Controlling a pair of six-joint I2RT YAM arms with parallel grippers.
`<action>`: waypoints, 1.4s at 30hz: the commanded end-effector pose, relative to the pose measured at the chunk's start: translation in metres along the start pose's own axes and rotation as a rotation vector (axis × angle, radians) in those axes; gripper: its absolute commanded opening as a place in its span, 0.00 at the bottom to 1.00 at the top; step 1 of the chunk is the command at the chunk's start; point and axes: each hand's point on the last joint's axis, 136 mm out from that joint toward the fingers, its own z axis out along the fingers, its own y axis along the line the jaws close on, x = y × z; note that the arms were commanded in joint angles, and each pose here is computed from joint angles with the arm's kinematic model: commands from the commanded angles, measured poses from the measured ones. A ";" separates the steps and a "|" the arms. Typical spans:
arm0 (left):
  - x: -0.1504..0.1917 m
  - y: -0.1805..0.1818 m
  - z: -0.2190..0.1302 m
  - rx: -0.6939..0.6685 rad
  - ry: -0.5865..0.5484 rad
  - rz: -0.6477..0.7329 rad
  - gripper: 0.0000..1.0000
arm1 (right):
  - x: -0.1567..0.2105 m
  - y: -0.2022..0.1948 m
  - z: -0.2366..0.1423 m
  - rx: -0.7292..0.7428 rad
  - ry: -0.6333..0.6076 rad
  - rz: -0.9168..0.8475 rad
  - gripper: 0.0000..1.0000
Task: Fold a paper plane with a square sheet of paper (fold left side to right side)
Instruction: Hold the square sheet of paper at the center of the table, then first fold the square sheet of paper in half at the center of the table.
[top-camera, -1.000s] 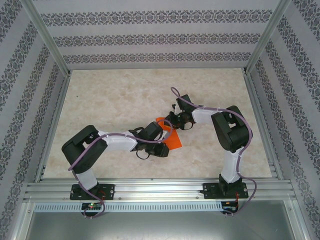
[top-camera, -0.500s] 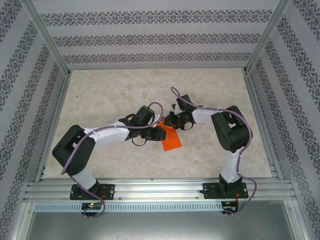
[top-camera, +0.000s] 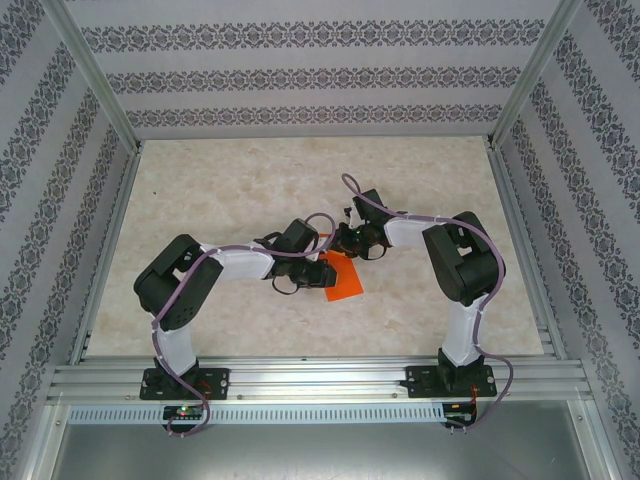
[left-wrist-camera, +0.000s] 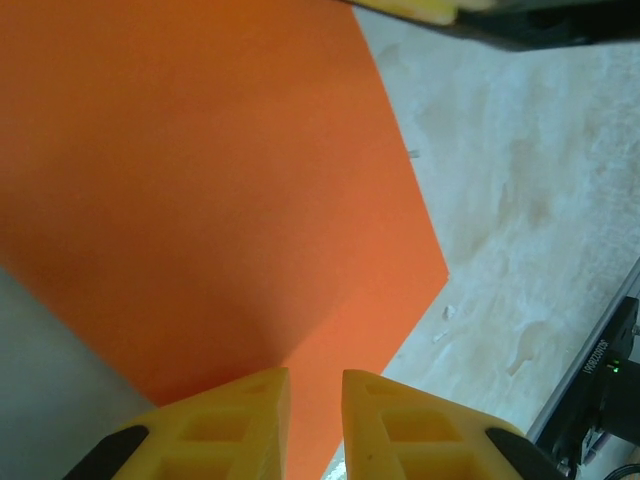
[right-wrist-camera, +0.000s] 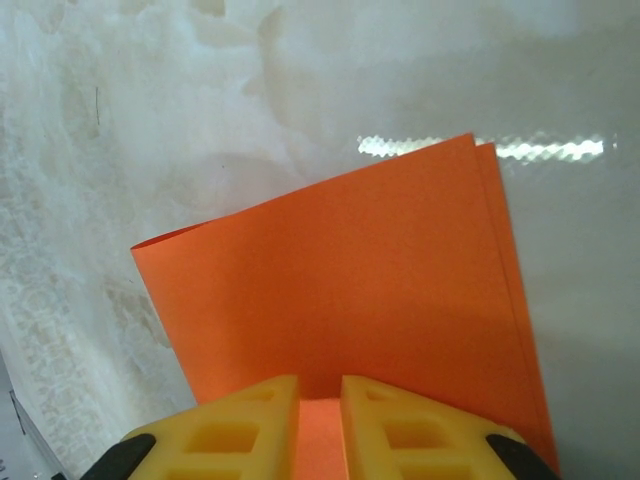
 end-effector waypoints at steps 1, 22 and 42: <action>0.005 0.006 0.007 0.005 0.009 -0.013 0.22 | -0.005 -0.002 -0.009 0.037 -0.042 0.006 0.22; 0.002 0.009 0.007 -0.021 0.000 -0.026 0.21 | 0.069 -0.007 -0.091 0.056 -0.043 0.012 0.21; -0.016 -0.011 -0.009 -0.026 -0.034 0.007 0.26 | 0.113 -0.063 -0.046 0.253 0.095 0.051 0.17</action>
